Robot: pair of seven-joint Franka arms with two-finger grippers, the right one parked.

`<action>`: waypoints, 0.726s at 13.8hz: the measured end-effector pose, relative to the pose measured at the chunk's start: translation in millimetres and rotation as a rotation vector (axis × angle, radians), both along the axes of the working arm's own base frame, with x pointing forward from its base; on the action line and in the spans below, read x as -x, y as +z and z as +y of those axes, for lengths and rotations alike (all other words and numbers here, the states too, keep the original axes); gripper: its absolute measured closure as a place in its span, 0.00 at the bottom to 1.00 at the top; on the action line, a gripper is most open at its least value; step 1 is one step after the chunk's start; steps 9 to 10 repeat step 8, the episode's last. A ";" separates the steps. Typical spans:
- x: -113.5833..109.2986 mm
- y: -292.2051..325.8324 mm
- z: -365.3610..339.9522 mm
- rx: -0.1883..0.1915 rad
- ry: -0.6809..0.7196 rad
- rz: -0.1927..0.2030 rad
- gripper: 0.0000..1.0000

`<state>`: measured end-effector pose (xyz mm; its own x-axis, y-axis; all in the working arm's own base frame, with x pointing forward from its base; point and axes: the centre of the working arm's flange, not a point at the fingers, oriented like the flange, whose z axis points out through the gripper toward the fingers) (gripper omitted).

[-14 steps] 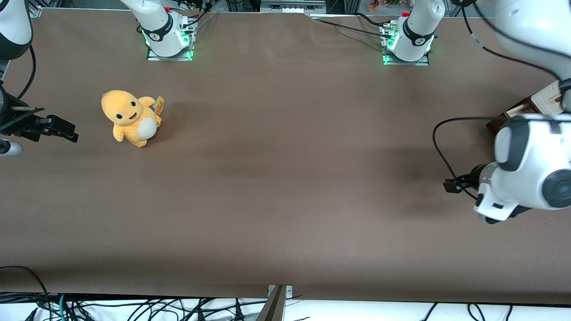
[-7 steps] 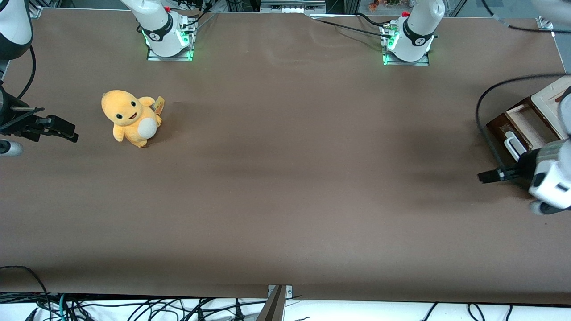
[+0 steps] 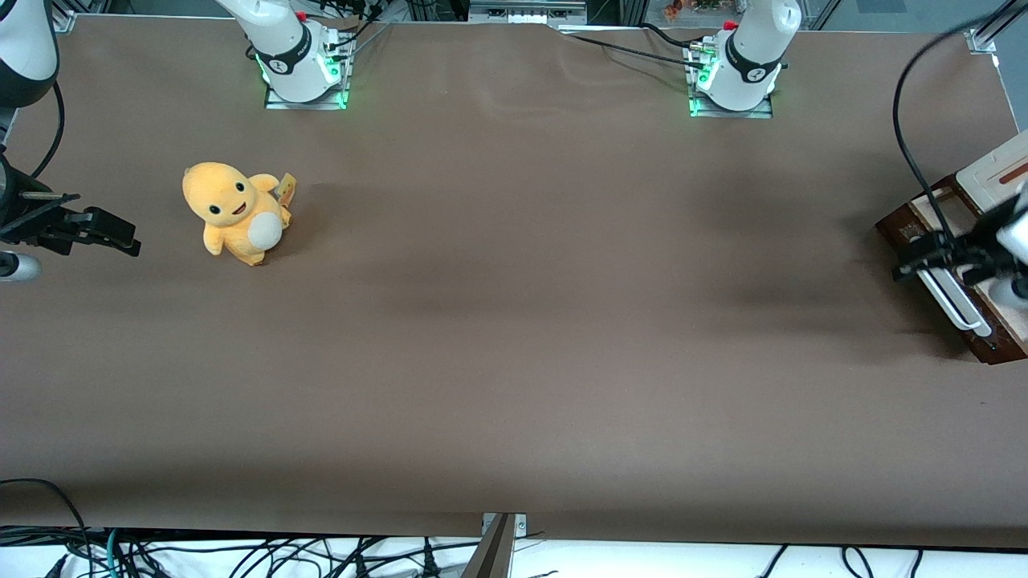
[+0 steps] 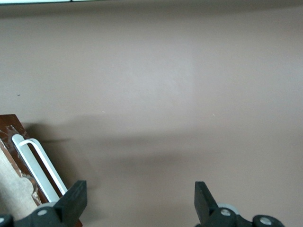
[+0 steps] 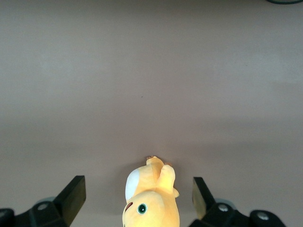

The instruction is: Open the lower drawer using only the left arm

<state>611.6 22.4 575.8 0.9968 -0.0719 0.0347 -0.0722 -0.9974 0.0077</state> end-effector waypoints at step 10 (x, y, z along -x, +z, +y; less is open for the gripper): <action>35.3 -2.5 -37.9 0.002 -0.010 0.091 0.00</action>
